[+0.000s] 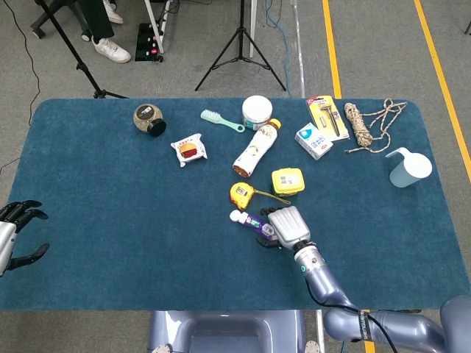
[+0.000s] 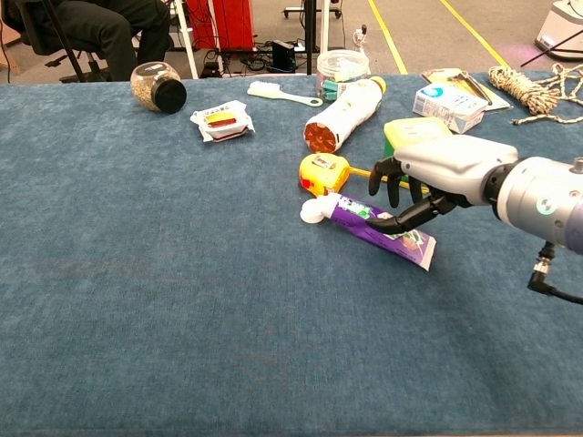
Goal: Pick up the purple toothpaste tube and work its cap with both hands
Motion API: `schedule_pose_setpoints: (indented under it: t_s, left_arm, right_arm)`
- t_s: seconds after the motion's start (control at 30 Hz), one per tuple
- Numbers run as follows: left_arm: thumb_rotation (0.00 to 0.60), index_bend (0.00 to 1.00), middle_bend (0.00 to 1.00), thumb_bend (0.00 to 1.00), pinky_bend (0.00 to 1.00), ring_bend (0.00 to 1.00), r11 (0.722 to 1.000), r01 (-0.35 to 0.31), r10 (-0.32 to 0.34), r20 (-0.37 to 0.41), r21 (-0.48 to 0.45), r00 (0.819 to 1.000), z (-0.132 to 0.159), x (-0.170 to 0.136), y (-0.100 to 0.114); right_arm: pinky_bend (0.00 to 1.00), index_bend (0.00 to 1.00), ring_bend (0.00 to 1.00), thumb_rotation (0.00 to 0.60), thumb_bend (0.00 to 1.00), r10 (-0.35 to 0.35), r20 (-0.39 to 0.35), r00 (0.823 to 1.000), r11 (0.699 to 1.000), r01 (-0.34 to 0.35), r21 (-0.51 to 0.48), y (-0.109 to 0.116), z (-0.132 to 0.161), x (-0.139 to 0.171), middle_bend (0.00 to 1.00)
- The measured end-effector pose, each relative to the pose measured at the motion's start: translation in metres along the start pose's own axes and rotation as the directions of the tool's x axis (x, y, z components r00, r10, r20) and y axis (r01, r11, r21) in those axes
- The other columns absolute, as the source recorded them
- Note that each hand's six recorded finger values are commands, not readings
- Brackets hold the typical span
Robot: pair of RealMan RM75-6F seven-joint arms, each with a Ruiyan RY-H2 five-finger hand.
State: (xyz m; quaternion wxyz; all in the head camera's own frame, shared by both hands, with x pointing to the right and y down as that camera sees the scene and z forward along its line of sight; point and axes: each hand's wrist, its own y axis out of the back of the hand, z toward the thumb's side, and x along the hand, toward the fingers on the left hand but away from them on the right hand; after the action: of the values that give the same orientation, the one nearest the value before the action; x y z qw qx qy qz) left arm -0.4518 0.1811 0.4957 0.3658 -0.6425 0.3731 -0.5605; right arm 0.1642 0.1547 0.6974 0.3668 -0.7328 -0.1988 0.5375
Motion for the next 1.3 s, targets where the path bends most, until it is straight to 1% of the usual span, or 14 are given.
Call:
schedule_pose_setpoints:
  t_s: [0.17, 0.6, 0.8, 0.93, 1.0, 1.13, 1.3]
  left_arm:
    - [0.586, 0.35, 0.25, 0.22, 0.33, 0.21, 1.000, 0.007, -0.007, -0.001, 0.000, 1.000, -0.001, -0.001, -0.001]
    - [0.586, 0.35, 0.25, 0.22, 0.33, 0.21, 1.000, 0.020, -0.020, -0.019, -0.005, 1.000, -0.011, -0.004, -0.003]
    - [0.584, 0.35, 0.25, 0.22, 0.33, 0.21, 1.000, 0.021, -0.021, -0.031, -0.005, 0.999, -0.017, -0.007, -0.002]
    - [0.584, 0.35, 0.25, 0.22, 0.33, 0.21, 1.000, 0.020, -0.020, -0.033, -0.004, 0.999, -0.019, -0.008, 0.000]
    - [0.585, 0.35, 0.25, 0.22, 0.33, 0.21, 1.000, 0.018, -0.019, -0.034, -0.003, 0.999, -0.020, -0.008, 0.001]
    - [0.584, 0.35, 0.25, 0.22, 0.33, 0.21, 1.000, 0.014, -0.014, -0.035, -0.001, 0.999, -0.020, -0.010, 0.004]
    - [0.585, 0.35, 0.25, 0.22, 0.33, 0.21, 1.000, 0.013, -0.013, -0.034, -0.001, 0.999, -0.019, -0.010, 0.005]
  right_arm:
    - [0.48, 0.28, 0.45, 0.241, 0.39, 0.002, 0.015, 1.000, 1.000, -0.002, 0.027, -0.002, 0.001, -0.007, 0.38]
    - [0.49, 0.31, 0.46, 0.241, 0.39, 0.008, 0.011, 1.000, 0.998, -0.008, 0.070, -0.008, 0.019, -0.021, 0.40]
    - [0.51, 0.37, 0.49, 0.242, 0.39, 0.008, 0.027, 1.000, 0.997, -0.011, 0.082, -0.015, 0.019, -0.028, 0.44]
    - [0.54, 0.45, 0.53, 0.242, 0.39, 0.001, 0.026, 1.000, 0.996, -0.004, 0.085, -0.018, 0.019, -0.031, 0.50]
    - [0.56, 0.48, 0.54, 0.241, 0.39, -0.001, 0.013, 1.000, 0.997, 0.000, 0.081, -0.019, 0.020, -0.032, 0.52]
    - [0.58, 0.51, 0.56, 0.242, 0.39, -0.014, -0.043, 0.999, 0.997, 0.017, 0.071, -0.018, 0.025, -0.031, 0.55]
    - [0.59, 0.52, 0.57, 0.241, 0.39, -0.030, -0.116, 0.993, 0.998, 0.036, 0.052, -0.015, 0.030, -0.027, 0.56]
